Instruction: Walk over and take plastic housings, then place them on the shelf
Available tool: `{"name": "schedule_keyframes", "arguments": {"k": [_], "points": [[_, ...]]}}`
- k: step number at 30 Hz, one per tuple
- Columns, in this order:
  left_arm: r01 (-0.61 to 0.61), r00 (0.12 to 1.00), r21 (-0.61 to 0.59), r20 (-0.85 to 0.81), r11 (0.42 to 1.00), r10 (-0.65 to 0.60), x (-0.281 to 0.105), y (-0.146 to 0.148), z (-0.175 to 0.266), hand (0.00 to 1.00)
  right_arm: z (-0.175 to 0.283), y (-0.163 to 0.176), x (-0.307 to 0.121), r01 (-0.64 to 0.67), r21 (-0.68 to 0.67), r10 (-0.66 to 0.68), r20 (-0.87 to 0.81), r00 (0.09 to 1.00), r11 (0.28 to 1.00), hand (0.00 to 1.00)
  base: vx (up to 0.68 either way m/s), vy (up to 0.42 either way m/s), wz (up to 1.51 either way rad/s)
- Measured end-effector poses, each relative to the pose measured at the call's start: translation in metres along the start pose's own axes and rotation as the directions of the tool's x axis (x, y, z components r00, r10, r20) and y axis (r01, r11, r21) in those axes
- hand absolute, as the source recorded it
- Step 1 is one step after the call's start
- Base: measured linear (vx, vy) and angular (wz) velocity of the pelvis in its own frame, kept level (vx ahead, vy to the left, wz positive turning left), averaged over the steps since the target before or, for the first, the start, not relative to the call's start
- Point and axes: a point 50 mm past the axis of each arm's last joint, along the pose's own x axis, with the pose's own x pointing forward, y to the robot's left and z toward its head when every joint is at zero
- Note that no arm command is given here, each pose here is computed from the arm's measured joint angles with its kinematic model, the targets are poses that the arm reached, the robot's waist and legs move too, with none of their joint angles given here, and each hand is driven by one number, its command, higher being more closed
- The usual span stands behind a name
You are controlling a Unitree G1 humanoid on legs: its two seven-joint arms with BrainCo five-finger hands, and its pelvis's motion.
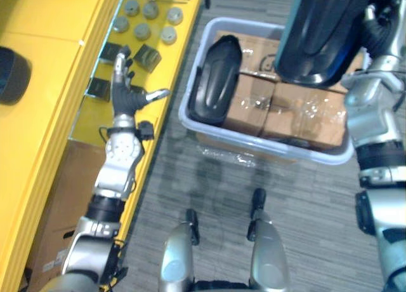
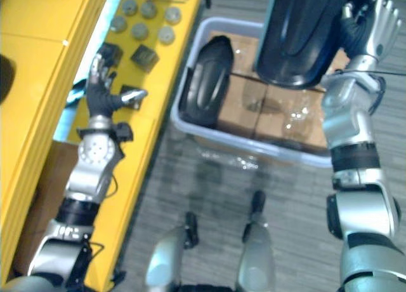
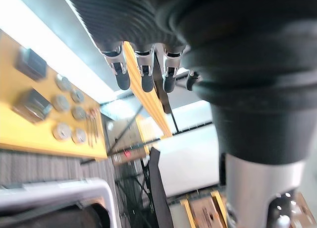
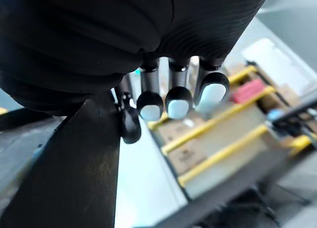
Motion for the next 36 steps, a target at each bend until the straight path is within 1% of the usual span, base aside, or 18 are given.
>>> {"name": "schedule_keyframes", "arguments": {"k": [1, 2, 4, 10, 13, 15, 16, 18, 20, 23, 25, 30, 35, 36], "points": [[0.017, 1.0, -0.011, -0.024, 1.0, -0.017, 0.002, -0.004, -0.002, 0.0, 0.005, 0.003, -0.002, -0.003, 0.006, 0.003, 0.021, 1.0, 1.0, 1.0, 0.0, 0.021, -0.1], [0.027, 0.998, -0.048, -0.054, 0.998, -0.03, 0.003, -0.006, -0.006, 0.0, 0.012, 0.007, -0.004, -0.011, 0.016, 0.011, 0.05, 0.999, 1.0, 1.0, 0.0, 0.017, -0.12], [0.035, 0.997, -0.094, -0.065, 0.995, -0.042, 0.005, -0.007, -0.004, 0.0, 0.018, 0.011, -0.008, -0.024, 0.028, 0.021, 0.087, 0.996, 0.999, 1.0, -0.02, 0.008, -0.13], [0.068, 0.978, -0.206, -0.177, 0.976, -0.106, 0.005, -0.021, -0.019, 0.0, 0.02, 0.024, -0.023, -0.069, -0.004, 0.069, 0.132, 0.989, 0.998, 1.0, -0.02, -0.001, -0.01], [0.076, 0.967, -0.307, -0.211, 0.949, -0.146, 0.003, -0.025, -0.024, 0.0, 0.022, 0.035, -0.037, -0.113, -0.03, 0.117, 0.167, 0.979, 0.993, 1.0, -0.01, 0.002, -0.01], [0.096, 0.952, -0.397, -0.23, 0.913, -0.2, 0.0, -0.036, -0.028, 0.0, 0.026, 0.041, -0.045, -0.14, -0.053, 0.148, 0.201, 0.968, 0.989, 1.0, 0.0, 0.0, 0.0], [0.104, 0.947, -0.413, -0.236, 0.905, -0.217, -0.001, -0.039, -0.029, 0.0, 0.027, 0.042, -0.047, -0.144, -0.06, 0.153, 0.211, 0.965, 0.988, 1.0, -0.03, 0.022, 0.04], [0.13, 0.927, -0.496, -0.246, 0.859, -0.282, -0.007, -0.051, -0.032, 0.0, 0.032, 0.047, -0.053, -0.162, -0.07, 0.174, 0.24, 0.955, 0.984, 1.0, -0.03, 0.02, 0.01], [0.13, 0.916, -0.549, -0.253, 0.826, -0.312, -0.011, -0.06, -0.034, 0.0, 0.033, 0.052, -0.059, -0.183, -0.081, 0.198, 0.252, 0.947, 0.98, 1.0, 0.0, 0.0, 0.0], [0.146, 0.894, -0.588, -0.267, 0.796, -0.361, -0.022, -0.072, -0.04, 0.0, 0.028, 0.059, -0.072, -0.221, -0.106, 0.241, 0.249, 0.938, 0.97, 1.0, 0.0, 0.0, 0.0], [0.153, 0.888, -0.598, -0.267, 0.787, -0.375, -0.024, -0.076, -0.041, 0.0, 0.028, 0.061, -0.076, -0.244, -0.113, 0.265, 0.25, 0.931, 0.963, 1.0, 0.0, 0.0, 0.0], [0.164, 0.857, -0.613, -0.3, 0.773, -0.419, -0.041, -0.091, -0.051, 0.0, 0.028, 0.075, -0.099, -0.343, -0.136, 0.368, 0.278, 0.887, 0.929, 1.0, 0.0, 0.0, 0.0], [0.183, 0.844, -0.615, -0.302, 0.767, -0.443, -0.047, -0.101, -0.051, 0.0, 0.035, 0.082, -0.11, -0.375, -0.119, 0.394, 0.287, 0.873, 0.919, 1.0, -0.02, 0.004, -0.01], [0.188, 0.845, -0.605, -0.302, 0.774, -0.442, -0.047, -0.102, -0.051, 0.0, 0.036, 0.084, -0.112, -0.38, -0.118, 0.398, 0.292, 0.87, 0.917, 1.0, -0.05, 0.006, 0.0]]}}
